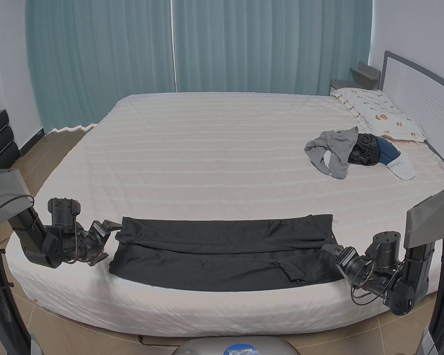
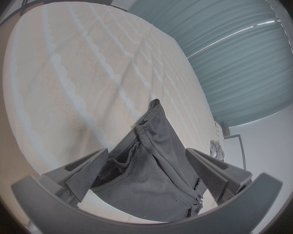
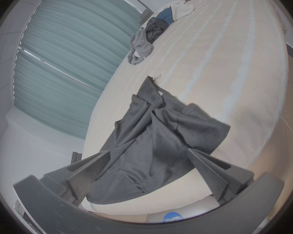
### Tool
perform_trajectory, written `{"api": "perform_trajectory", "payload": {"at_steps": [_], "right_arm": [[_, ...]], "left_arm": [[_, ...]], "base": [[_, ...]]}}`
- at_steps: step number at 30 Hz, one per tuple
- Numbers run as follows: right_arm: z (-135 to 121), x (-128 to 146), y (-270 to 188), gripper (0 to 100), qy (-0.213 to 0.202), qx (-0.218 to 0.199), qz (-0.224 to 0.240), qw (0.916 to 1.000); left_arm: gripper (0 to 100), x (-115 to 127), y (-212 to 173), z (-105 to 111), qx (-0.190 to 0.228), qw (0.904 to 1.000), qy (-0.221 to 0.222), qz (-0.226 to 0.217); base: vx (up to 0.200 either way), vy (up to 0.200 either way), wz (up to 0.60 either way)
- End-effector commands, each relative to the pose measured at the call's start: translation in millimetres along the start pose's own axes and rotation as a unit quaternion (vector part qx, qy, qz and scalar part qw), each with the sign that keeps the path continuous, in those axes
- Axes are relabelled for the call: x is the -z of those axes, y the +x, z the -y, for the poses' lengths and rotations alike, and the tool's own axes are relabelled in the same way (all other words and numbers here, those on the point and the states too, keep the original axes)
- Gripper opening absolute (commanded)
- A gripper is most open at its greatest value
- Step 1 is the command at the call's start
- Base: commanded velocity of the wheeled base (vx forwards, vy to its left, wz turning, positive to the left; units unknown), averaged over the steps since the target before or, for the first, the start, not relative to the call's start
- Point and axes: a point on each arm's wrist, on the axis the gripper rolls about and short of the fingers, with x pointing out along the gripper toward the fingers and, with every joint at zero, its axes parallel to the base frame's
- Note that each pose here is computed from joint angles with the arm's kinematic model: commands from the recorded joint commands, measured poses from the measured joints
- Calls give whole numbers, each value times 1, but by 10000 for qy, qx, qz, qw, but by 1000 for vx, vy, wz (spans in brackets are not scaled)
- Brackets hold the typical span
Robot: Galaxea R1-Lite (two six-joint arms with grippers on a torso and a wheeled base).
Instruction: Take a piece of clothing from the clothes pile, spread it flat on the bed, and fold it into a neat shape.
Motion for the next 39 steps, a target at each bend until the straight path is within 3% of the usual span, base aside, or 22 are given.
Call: {"api": "perform_trajectory", "payload": {"at_steps": [1, 12, 18, 23, 34, 39], "right_arm": [[-8, -17, -10, 100, 94, -232, 334, 9991], [-10, -20, -14, 100, 123, -287, 391, 9988], [-11, -21, -15, 100, 123, -300, 399, 9987], [-11, -21, -15, 100, 123, -289, 401, 9987], [-5, -13, -22, 100, 42, -133, 187, 9997], [2, -6, -24, 100, -99, -128, -264, 9995]], "left_arm": [[100, -2, -1, 1, 36, 10000, 0, 33], [100, -2, -2, 1, 41, 10000, 0, 27], [100, -1, -1, 1, 21, 10000, 14, 14], [100, -1, -1, 1, 33, 10000, 10, 23], [100, -1, -1, 1, 15, 9999, 134, 10], [100, 0, 1, -1, -7, 9991, 420, -24]], "base": [[0, 0, 0], [0, 0, 0], [200, 0, 0], [0, 0, 0], [0, 0, 0], [0, 0, 0]]}}
